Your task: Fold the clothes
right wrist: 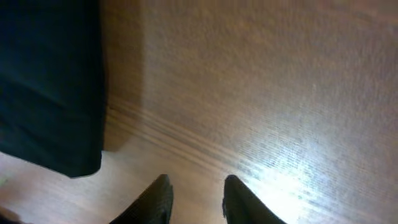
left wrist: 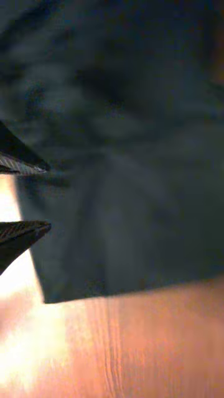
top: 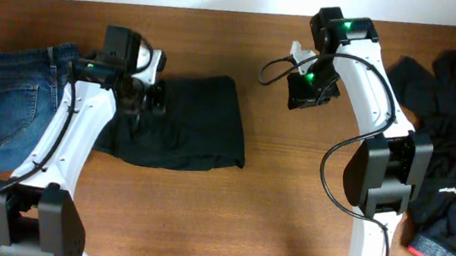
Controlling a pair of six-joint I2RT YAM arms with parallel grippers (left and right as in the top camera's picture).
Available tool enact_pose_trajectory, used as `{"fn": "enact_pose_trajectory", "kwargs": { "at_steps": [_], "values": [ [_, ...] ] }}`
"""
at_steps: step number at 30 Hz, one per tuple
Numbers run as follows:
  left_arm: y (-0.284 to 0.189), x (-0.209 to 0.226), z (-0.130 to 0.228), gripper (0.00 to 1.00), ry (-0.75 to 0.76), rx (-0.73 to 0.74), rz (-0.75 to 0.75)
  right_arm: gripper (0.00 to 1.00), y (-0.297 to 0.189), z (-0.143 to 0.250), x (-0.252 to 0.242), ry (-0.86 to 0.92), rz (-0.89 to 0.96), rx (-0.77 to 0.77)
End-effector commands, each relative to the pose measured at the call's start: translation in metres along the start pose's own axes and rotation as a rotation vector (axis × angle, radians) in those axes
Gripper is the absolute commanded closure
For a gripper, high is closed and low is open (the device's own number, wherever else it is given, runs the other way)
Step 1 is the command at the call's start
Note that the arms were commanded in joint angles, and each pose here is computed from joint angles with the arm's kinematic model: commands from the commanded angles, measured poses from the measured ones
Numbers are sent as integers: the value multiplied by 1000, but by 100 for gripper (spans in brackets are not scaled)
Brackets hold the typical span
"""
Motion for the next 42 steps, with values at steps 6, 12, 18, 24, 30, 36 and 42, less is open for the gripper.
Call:
{"fn": "enact_pose_trajectory", "kwargs": {
  "at_steps": [6, 12, 18, 24, 30, 36, 42],
  "values": [
    [20, 23, 47, 75, -407, 224, -137, 48, -12, -1, 6, -165, -22, -53],
    [43, 31, 65, 71, -459, 249, -156, 36, -12, -3, 5, -178, -19, -62],
    [64, 36, 87, 70, -568, 270, -184, 29, -12, -3, 5, -189, -19, -62],
    [71, 35, 85, 70, -598, 246, -142, 24, -12, -3, 5, -190, -19, -62],
    [75, 25, 66, 70, -513, 164, -10, 23, -12, -3, 6, -190, -21, -64],
    [65, 3, 48, 73, -191, 80, 200, 23, -11, -1, 17, -232, -112, -68],
    [28, -16, 20, 73, 132, -157, 239, 20, -11, -1, 22, -209, -152, -69]
  ]
}}
Point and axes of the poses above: each gripper's point midway between its finger pads, its own y axis out along the fingers, its own x axis along the line the jaws close on, z = x × y, the point moved 9 cm from there along -y, back along the fingers, and after that the axes turned 3 degrees about -y, right-handed, at the moved point
